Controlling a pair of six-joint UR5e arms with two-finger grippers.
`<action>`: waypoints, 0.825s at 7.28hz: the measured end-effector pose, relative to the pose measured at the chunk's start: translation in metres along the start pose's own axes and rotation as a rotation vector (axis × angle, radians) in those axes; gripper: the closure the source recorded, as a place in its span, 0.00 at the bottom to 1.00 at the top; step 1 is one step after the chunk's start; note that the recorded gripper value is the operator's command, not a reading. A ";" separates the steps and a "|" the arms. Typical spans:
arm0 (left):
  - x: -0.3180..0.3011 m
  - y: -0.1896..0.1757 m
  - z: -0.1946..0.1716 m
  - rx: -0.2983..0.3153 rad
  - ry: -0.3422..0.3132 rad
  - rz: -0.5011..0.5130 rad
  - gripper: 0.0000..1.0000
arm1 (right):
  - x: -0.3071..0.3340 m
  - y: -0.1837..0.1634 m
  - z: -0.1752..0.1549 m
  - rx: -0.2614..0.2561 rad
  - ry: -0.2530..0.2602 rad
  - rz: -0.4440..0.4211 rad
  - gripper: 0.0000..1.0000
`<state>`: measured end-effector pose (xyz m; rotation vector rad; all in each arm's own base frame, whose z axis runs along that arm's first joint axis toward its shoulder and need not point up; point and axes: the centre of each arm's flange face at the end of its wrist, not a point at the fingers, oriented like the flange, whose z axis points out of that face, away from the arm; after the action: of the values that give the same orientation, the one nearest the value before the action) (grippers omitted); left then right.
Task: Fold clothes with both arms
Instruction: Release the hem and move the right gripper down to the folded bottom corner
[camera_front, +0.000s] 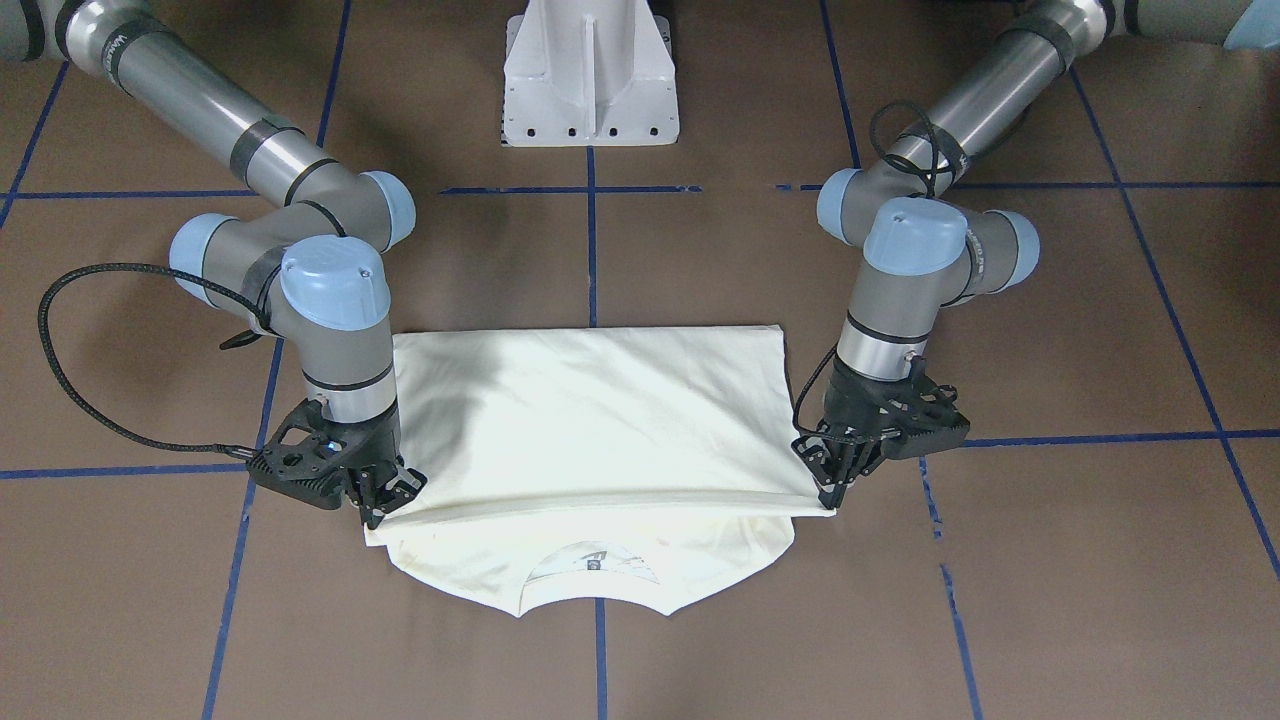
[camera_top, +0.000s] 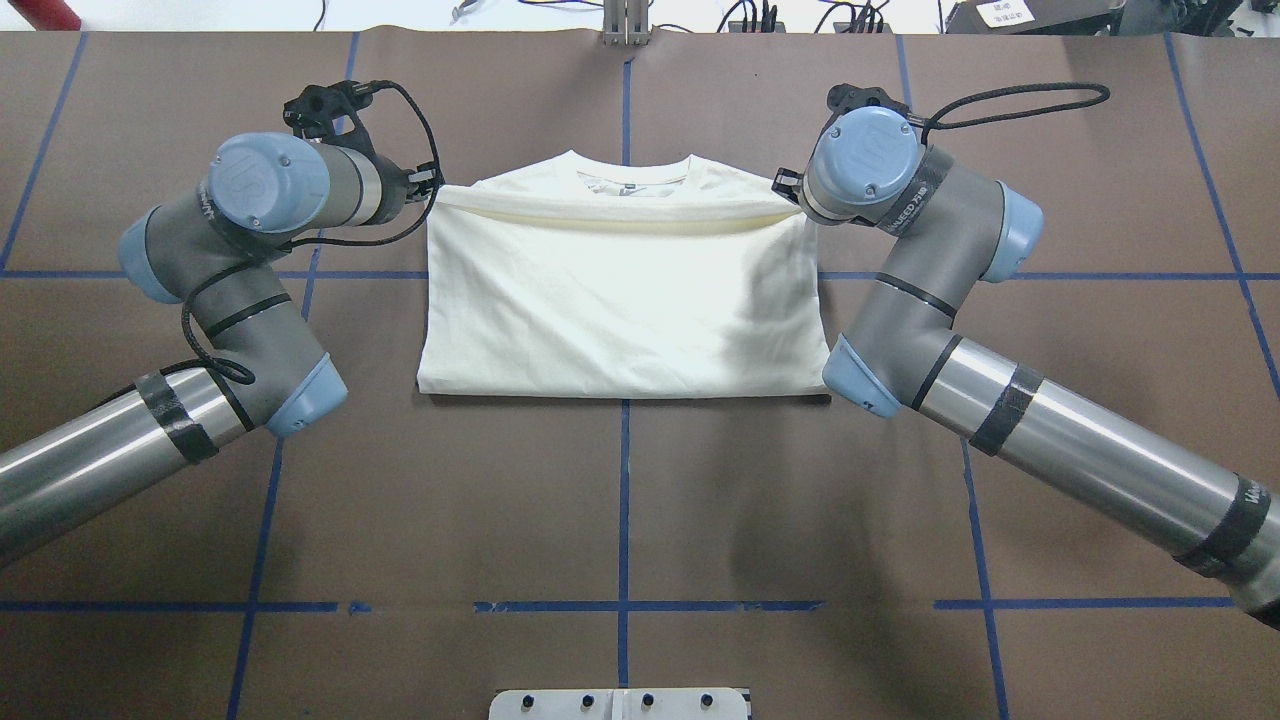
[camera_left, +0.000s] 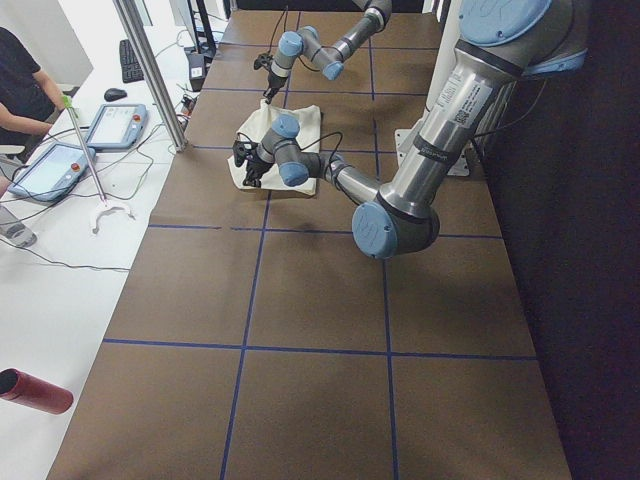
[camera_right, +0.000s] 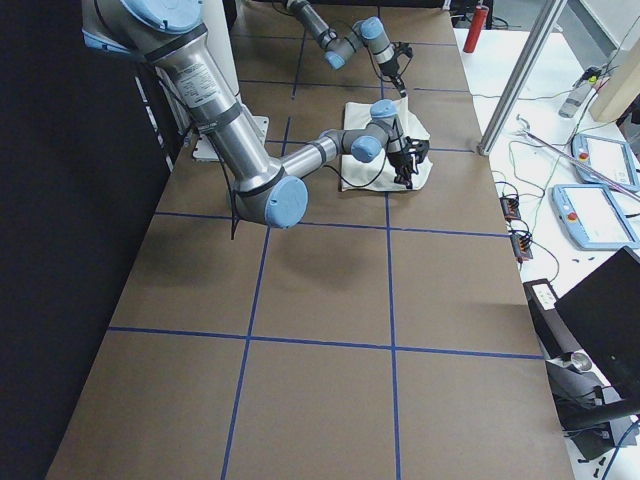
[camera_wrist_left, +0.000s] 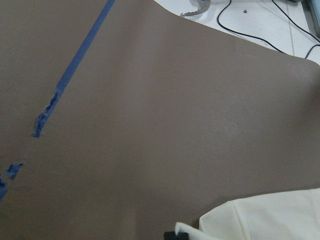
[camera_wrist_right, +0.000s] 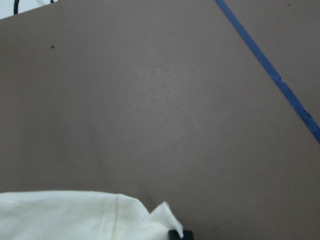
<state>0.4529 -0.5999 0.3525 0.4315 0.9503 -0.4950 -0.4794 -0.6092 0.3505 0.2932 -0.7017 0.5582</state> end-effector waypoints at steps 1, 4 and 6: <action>0.002 0.000 0.000 0.001 0.003 -0.001 0.85 | -0.002 -0.002 -0.001 0.002 -0.006 -0.002 0.81; 0.006 -0.003 -0.003 0.004 0.023 -0.001 0.75 | -0.008 -0.010 -0.009 0.010 -0.025 0.002 0.61; 0.009 -0.004 -0.012 0.017 0.114 0.005 0.76 | -0.006 -0.010 -0.042 -0.025 -0.090 0.012 0.44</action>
<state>0.4472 -0.5985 0.3378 0.4813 1.0555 -0.4779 -0.4554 -0.6020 0.3152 0.2922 -0.7973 0.5497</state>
